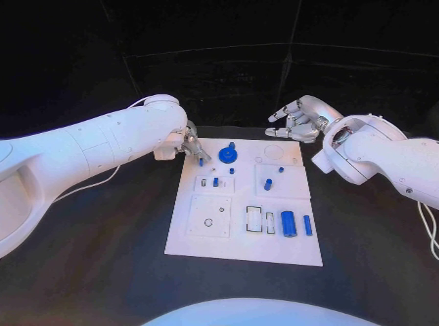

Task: Assemble the parts on the task board

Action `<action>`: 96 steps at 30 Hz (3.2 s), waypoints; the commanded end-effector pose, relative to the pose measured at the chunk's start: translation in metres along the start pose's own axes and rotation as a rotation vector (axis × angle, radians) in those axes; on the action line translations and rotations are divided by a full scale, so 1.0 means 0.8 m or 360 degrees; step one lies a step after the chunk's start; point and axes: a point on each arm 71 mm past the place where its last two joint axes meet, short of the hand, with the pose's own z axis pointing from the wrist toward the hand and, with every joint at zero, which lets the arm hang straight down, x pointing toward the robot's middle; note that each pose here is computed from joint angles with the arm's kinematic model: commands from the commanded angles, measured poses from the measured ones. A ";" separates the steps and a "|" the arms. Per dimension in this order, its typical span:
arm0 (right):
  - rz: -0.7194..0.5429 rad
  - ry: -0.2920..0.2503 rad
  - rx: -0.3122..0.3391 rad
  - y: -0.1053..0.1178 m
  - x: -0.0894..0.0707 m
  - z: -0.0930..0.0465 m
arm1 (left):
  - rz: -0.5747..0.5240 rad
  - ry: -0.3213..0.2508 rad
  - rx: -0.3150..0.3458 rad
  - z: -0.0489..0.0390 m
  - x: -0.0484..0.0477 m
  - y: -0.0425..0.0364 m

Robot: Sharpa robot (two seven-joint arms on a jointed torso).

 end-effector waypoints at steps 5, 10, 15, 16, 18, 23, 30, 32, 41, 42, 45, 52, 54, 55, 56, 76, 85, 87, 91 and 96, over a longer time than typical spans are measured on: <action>-0.0001 0.0007 -0.0019 0.003 0.000 0.001 | 0.0027 0.0019 0.0012 0.000 0.001 -0.0023; 0.0001 0.0008 -0.0021 0.003 0.000 0.001 | 0.0023 0.0012 0.0017 0.000 0.001 -0.0036; 0.0001 0.0008 -0.0021 0.003 0.000 0.001 | 0.0019 0.0005 0.0023 0.000 0.000 -0.0046; 0.0001 0.0008 -0.0021 0.003 0.000 0.001 | 0.0017 0.0002 0.0024 0.001 0.000 -0.0047; 0.0001 0.0008 -0.0021 0.003 0.000 0.001 | 0.0014 -0.0002 0.0027 0.001 0.000 -0.0049; 0.0001 0.0009 -0.0021 0.003 0.000 0.001 | 0.0011 -0.0007 0.0036 0.001 0.000 -0.0056; 0.0001 0.0011 -0.0018 0.003 0.000 0.001 | 0.0012 -0.0005 0.0050 0.001 0.000 -0.0057; 0.0001 0.0012 -0.0018 0.003 0.001 0.001 | 0.0010 -0.0007 0.0057 0.001 -0.001 -0.0053; -0.0001 0.0016 -0.0009 0.001 0.000 0.001 | -0.0097 -0.0016 0.0106 -0.005 0.000 0.0041; -0.0002 0.0016 -0.0007 0.001 0.000 0.001 | -0.0115 -0.0023 0.0110 -0.006 0.000 0.0060; -0.0003 0.0016 -0.0002 0.000 -0.001 0.001 | -0.0158 -0.0056 0.0122 -0.012 0.002 0.0114; -0.0005 0.0021 0.0004 -0.002 -0.001 0.001 | -0.0222 -0.0134 0.0180 -0.030 0.010 0.0180; -0.0005 0.0022 0.0006 -0.002 -0.001 0.001 | -0.0242 -0.0161 0.0205 -0.035 0.013 0.0188; -0.0004 0.0023 0.0007 -0.003 -0.002 0.001 | -0.0252 -0.0173 0.0218 -0.038 0.016 0.0192; -0.0004 0.0023 0.0008 -0.003 -0.002 0.001 | -0.0259 -0.0182 0.0229 -0.040 0.018 0.0194; 0.0000 0.0027 0.0020 -0.006 -0.003 0.001 | -0.0166 -0.0284 0.0330 -0.058 0.074 0.0294; 0.0000 0.0028 0.0019 -0.006 -0.003 0.002 | -0.0103 -0.0251 0.0312 -0.056 0.086 0.0234; 0.0000 0.0028 0.0018 -0.006 -0.003 0.002 | -0.0096 -0.0242 0.0308 -0.056 0.088 0.0225; 0.0001 0.0028 0.0018 -0.006 -0.003 0.002 | -0.0080 -0.0218 0.0294 -0.055 0.090 0.0220; 0.0002 0.0028 0.0018 -0.006 -0.003 0.002 | -0.0057 -0.0186 0.0268 -0.053 0.093 0.0231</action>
